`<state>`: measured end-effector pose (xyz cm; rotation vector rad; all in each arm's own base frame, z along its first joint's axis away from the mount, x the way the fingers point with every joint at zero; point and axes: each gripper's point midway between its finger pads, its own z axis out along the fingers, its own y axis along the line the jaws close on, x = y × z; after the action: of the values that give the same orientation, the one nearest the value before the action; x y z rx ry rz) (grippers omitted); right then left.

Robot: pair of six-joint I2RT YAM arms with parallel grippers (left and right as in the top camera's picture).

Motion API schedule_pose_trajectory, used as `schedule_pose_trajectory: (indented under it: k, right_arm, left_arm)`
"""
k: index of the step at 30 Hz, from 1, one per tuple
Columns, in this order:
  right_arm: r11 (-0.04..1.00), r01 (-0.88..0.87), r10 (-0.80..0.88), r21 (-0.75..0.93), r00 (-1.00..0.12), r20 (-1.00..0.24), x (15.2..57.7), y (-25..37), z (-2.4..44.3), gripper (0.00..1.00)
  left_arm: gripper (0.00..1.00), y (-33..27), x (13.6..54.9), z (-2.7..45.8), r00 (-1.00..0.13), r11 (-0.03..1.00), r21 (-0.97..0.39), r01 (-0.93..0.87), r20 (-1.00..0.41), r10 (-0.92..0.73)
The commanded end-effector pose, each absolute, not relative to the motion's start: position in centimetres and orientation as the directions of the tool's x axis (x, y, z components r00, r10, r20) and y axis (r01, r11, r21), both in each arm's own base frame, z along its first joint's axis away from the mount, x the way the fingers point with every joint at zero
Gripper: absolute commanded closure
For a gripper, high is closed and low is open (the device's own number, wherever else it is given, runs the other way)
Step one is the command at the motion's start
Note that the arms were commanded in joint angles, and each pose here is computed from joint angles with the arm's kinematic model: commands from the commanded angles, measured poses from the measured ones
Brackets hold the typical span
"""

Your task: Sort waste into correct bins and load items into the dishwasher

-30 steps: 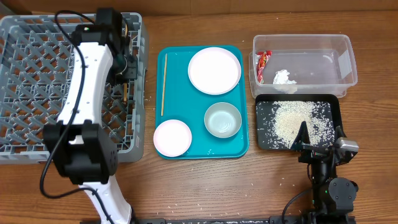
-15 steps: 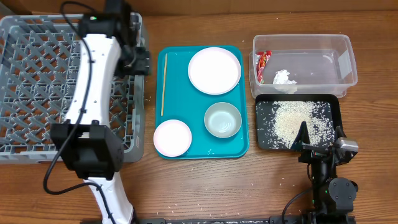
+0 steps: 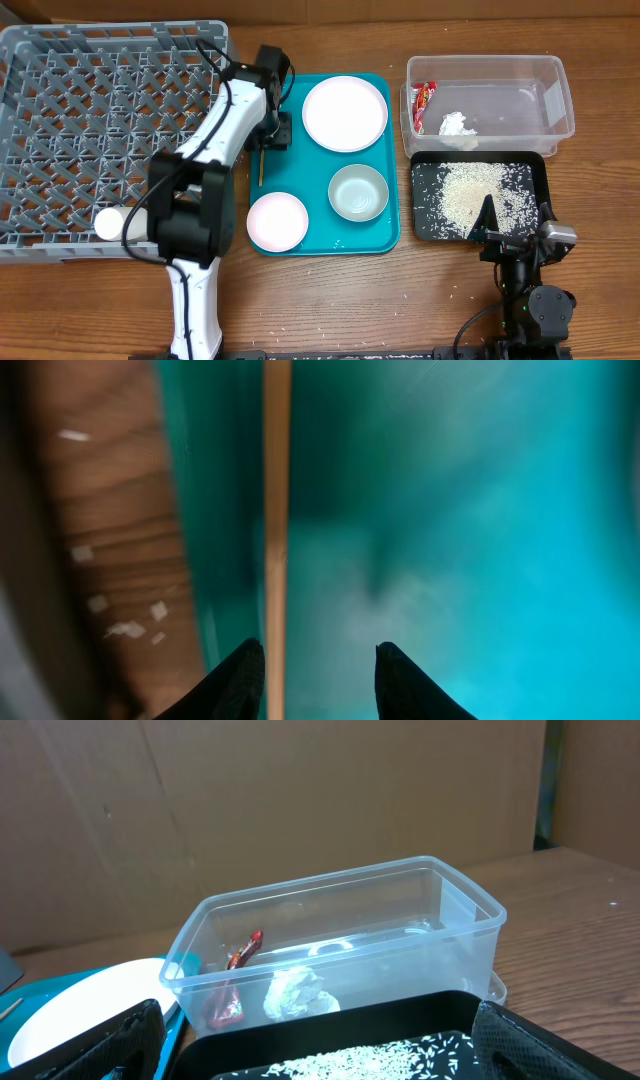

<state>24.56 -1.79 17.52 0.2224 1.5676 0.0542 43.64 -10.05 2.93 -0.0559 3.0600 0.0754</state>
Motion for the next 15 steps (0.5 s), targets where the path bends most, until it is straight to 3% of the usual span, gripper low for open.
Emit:
schedule_pose_trajectory:
  k: [1, 5, 6, 7, 12, 15]
  right_arm:
    - [0.979, 0.108, 0.172, 0.172, 0.010, -0.985, 24.6, -1.9, 17.3, 0.00]
    - [0.979, 0.108, 0.172, 0.172, 0.010, -0.985, 24.6, -1.9, 17.3, 0.00]
    - [0.979, 0.108, 0.172, 0.172, 0.010, -0.985, 24.6, -1.9, 17.3, 0.00]
    - [0.979, 0.108, 0.172, 0.172, 0.010, -0.985, 24.6, -1.9, 17.3, 0.00]
    - [0.979, 0.108, 0.172, 0.172, 0.010, -0.985, 24.6, -1.9, 17.3, 0.01]
    - [0.979, 0.108, 0.172, 0.172, 0.010, -0.985, 24.6, -1.9, 17.3, 0.00]
  left_arm:
    - [0.62, -9.3, 42.7, -0.8, -0.998, 0.994, 0.090, -0.068, -0.002, -0.069]
    - [0.75, -9.5, 42.1, -1.9, -0.997, 0.994, 0.081, -0.070, 0.036, -0.073]
    - [0.80, -9.7, 42.2, -1.8, -0.997, 0.995, 0.071, -0.070, 0.035, -0.073]
    - [0.96, -10.0, 42.2, -1.4, -0.997, 0.996, 0.054, -0.071, 0.037, -0.073]
    - [0.96, -10.6, 43.4, 3.0, -0.997, 0.997, 0.009, -0.080, 0.021, -0.080]
    - [0.96, -10.2, 45.1, 10.0, -0.996, 0.999, -0.005, -0.052, -0.079, -0.053]
